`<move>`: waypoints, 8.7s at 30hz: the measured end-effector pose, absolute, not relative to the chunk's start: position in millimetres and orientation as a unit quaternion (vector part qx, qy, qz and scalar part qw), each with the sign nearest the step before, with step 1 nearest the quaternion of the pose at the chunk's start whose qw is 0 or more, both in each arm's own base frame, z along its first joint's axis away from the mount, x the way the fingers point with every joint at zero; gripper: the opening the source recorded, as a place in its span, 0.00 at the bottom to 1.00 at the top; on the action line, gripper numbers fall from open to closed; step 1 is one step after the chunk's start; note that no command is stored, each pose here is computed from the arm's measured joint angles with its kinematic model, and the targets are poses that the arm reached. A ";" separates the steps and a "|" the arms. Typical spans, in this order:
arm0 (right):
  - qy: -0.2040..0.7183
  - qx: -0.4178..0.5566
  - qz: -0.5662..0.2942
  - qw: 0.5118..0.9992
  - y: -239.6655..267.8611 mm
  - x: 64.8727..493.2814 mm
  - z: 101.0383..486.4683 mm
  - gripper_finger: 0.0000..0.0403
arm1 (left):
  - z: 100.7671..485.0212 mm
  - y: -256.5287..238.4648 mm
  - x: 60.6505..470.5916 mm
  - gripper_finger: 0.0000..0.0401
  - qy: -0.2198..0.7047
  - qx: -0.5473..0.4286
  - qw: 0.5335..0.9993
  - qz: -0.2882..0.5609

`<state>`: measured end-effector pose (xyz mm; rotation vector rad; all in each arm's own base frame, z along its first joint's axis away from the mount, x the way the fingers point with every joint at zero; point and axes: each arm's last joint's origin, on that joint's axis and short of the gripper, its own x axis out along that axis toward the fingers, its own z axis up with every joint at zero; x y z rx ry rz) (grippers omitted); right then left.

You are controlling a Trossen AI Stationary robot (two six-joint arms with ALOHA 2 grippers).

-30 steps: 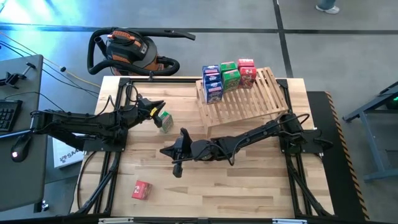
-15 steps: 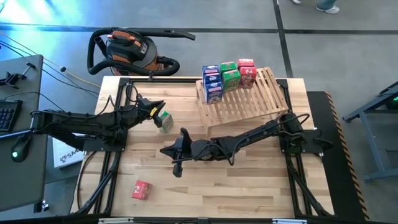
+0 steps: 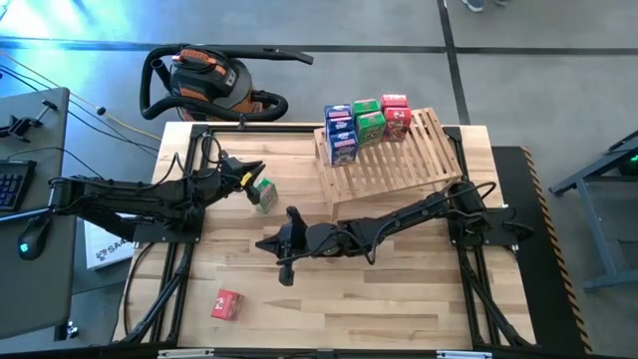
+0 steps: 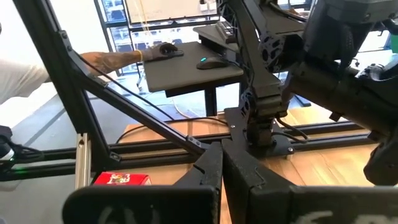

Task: Stack cereal on shelf
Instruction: Put the green cereal box on the shelf aligned with the other green cereal boxes

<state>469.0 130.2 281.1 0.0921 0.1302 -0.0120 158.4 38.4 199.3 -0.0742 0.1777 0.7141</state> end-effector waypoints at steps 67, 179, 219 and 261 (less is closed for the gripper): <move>0.193 -0.063 0.259 0.944 120.6 467.3 298.1 0.61 | 201.0 41.0 158.4 0.12 0.077 -0.040 0.934 0.348; 0.218 -0.015 0.046 0.975 111.3 284.0 266.8 0.17 | 231.8 -7.9 202.1 0.31 0.319 -0.111 0.933 0.123; 0.148 0.032 0.071 0.986 73.1 324.2 277.5 0.61 | 295.1 -81.2 288.3 0.31 0.257 0.023 0.966 -0.022; 0.143 -0.135 -0.076 0.977 -3.3 187.0 358.9 0.40 | 258.2 -74.5 219.6 0.54 0.105 -0.073 0.991 -0.033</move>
